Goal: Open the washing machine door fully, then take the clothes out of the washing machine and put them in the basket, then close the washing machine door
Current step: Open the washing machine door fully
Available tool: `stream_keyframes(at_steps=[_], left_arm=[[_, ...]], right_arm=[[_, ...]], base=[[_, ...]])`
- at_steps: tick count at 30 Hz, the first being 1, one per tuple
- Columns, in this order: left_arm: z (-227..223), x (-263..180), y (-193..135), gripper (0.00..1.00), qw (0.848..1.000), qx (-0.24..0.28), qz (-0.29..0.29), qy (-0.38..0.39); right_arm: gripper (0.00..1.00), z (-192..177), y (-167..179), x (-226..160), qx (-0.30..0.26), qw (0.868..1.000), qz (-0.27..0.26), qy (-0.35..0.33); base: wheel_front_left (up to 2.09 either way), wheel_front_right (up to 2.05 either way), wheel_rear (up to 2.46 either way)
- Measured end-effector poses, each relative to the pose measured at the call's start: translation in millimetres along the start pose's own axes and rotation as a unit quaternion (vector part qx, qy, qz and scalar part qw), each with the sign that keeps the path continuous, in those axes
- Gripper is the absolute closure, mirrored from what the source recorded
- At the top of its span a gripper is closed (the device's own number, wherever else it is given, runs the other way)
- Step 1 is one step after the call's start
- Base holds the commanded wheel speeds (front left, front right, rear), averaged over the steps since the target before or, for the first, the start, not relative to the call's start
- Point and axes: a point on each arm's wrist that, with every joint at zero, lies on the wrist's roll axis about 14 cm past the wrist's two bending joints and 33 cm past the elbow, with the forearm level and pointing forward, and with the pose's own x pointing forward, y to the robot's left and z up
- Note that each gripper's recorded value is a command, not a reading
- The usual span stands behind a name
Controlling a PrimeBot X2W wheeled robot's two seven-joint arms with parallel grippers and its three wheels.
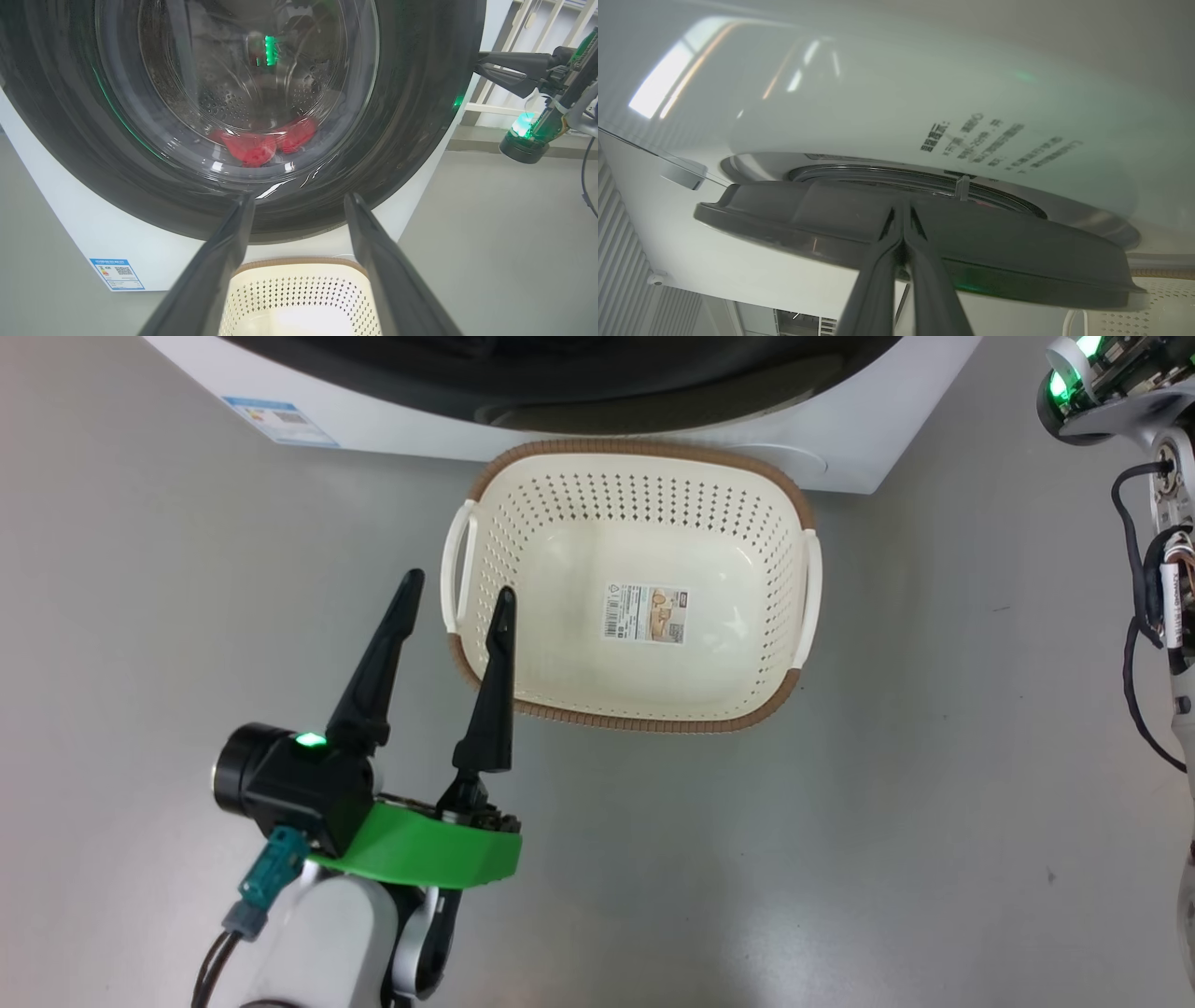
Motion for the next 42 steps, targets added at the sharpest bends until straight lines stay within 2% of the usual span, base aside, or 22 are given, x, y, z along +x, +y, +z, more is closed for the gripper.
stream_keyframes(at_steps=[19, 42], left_arm=[[-10.7, -0.6, 15.6, 0.00, 1.000, 0.012, 0.023, 0.014], [4.2, -3.9, 12.6, 0.00, 1.000, 0.010, 0.026, 0.002]], right_arm=[[1.00, -11.6, -13.3, 24.7, -0.001, 0.998, -0.011, 0.064], [1.00, -44.1, -6.7, -4.9, -0.014, 0.993, -0.028, 0.110]], base=[[0.00, 0.00, 0.00], [0.00, 0.00, 0.00]])
